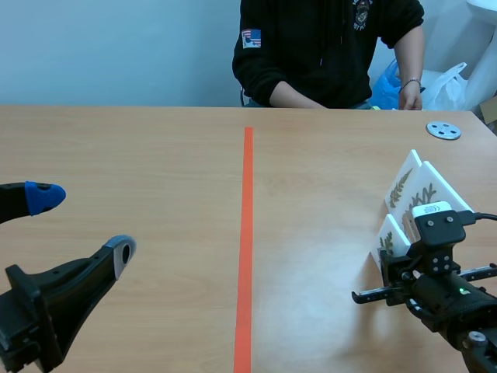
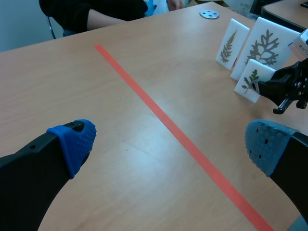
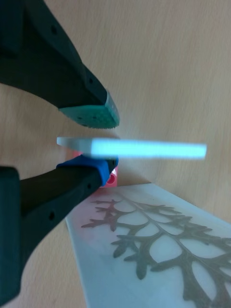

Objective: Sort the leaf by its shape. The table is split by an orange tape line. A compound leaf with several leaflets goes to the left side, a simple leaf with one blade goes to the right side. Return to the home posture when a red brick is placed on the table.

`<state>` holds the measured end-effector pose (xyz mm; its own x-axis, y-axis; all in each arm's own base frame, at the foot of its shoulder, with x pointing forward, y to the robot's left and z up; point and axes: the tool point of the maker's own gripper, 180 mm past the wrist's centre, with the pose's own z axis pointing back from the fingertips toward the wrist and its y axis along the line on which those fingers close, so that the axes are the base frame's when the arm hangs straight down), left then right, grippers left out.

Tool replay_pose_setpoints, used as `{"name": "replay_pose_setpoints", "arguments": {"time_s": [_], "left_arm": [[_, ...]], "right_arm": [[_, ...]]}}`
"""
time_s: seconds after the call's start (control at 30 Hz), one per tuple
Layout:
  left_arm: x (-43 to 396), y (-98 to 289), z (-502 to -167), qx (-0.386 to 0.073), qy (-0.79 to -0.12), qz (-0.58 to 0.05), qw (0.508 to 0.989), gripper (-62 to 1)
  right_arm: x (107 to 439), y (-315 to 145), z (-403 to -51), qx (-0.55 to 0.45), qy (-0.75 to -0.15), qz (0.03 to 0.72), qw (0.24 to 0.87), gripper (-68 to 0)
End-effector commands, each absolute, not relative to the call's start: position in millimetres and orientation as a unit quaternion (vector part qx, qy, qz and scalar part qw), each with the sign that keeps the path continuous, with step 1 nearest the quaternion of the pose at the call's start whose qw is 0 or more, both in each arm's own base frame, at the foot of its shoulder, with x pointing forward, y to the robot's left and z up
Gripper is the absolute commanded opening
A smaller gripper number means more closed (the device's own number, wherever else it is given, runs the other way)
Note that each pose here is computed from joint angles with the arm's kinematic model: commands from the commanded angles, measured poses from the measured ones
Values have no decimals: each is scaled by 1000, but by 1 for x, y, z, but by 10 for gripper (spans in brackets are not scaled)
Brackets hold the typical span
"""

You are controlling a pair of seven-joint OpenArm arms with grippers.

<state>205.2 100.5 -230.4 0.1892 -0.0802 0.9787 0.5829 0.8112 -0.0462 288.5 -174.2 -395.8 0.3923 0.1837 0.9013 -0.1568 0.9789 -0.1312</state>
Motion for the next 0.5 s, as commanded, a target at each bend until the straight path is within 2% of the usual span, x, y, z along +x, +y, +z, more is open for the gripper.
{"name": "replay_pose_setpoints", "arguments": {"time_s": [0.0,0.23,0.47], "left_arm": [[207,95,-217,-219,-612,-226,725,14],[207,95,-217,-219,-612,-226,725,14],[207,95,-217,-219,-612,-226,725,14]], "right_arm": [[293,-178,-387,-18,-556,104,824,-502],[296,-176,-380,-16,-572,105,814,-446],[305,-177,-355,-22,-593,104,798,-442]]}}
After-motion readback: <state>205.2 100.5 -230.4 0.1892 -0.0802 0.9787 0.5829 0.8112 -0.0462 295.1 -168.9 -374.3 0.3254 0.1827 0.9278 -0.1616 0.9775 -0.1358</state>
